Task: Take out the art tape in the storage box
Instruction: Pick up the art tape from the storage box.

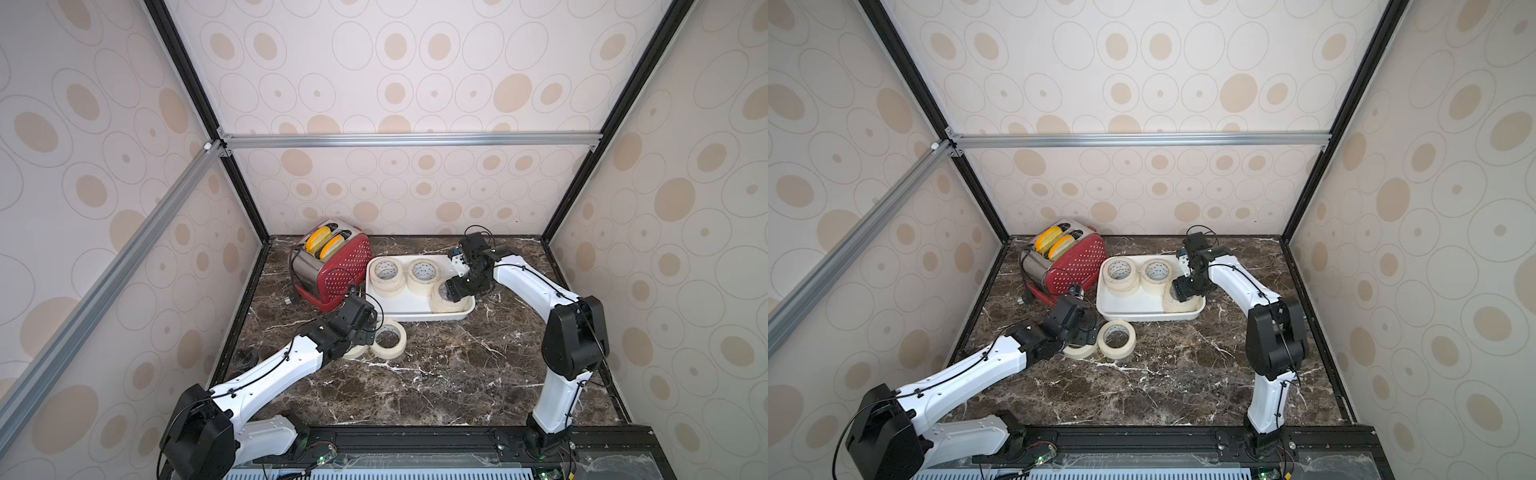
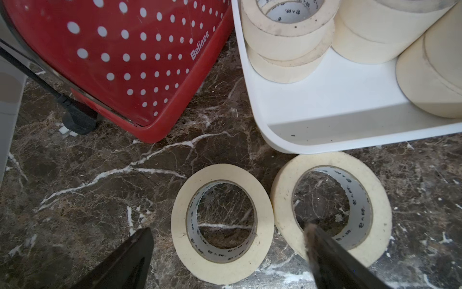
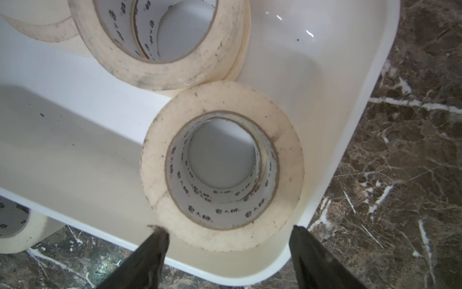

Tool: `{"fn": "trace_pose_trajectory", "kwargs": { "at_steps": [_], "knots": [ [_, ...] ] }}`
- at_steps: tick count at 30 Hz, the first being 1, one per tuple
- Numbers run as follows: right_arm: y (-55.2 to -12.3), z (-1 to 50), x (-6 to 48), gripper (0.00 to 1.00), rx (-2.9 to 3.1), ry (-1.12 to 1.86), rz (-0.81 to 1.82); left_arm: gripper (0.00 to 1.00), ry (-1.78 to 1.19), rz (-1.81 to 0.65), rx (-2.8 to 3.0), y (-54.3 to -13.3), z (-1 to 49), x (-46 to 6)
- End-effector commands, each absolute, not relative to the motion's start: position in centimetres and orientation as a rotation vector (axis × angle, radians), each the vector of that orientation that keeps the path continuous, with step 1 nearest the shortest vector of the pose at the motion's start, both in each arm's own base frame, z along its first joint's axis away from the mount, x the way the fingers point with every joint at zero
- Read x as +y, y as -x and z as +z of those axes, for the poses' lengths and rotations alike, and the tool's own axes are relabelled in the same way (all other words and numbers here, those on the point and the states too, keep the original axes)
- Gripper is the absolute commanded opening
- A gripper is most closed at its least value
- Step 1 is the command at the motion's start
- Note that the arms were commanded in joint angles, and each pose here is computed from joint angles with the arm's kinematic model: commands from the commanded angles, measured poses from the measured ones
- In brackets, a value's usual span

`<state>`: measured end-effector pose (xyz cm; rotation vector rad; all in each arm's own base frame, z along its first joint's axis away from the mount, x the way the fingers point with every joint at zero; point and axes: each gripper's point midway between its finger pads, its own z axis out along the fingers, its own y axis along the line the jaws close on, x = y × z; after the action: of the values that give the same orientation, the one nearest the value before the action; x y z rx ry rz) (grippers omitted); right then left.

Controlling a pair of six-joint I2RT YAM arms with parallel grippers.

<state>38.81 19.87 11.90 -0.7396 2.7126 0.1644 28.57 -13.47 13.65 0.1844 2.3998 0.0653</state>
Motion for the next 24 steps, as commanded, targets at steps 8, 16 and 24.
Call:
{"fn": "trace_pose_trajectory", "kwargs": {
  "at_steps": [8,16,24],
  "knots": [
    [-39.4,10.5,23.0,0.76,2.723,0.857,0.169,0.99,-0.192,0.119,2.418,-28.2,13.2,-12.7],
    [-39.3,9.2,24.7,0.70,2.732,0.913,0.182,0.99,-0.197,0.129,2.432,-28.2,12.7,-12.7],
    [-39.1,8.0,25.3,0.61,2.755,0.939,0.189,0.99,-0.199,0.130,2.436,-28.2,12.5,-12.8]
  ]
}}
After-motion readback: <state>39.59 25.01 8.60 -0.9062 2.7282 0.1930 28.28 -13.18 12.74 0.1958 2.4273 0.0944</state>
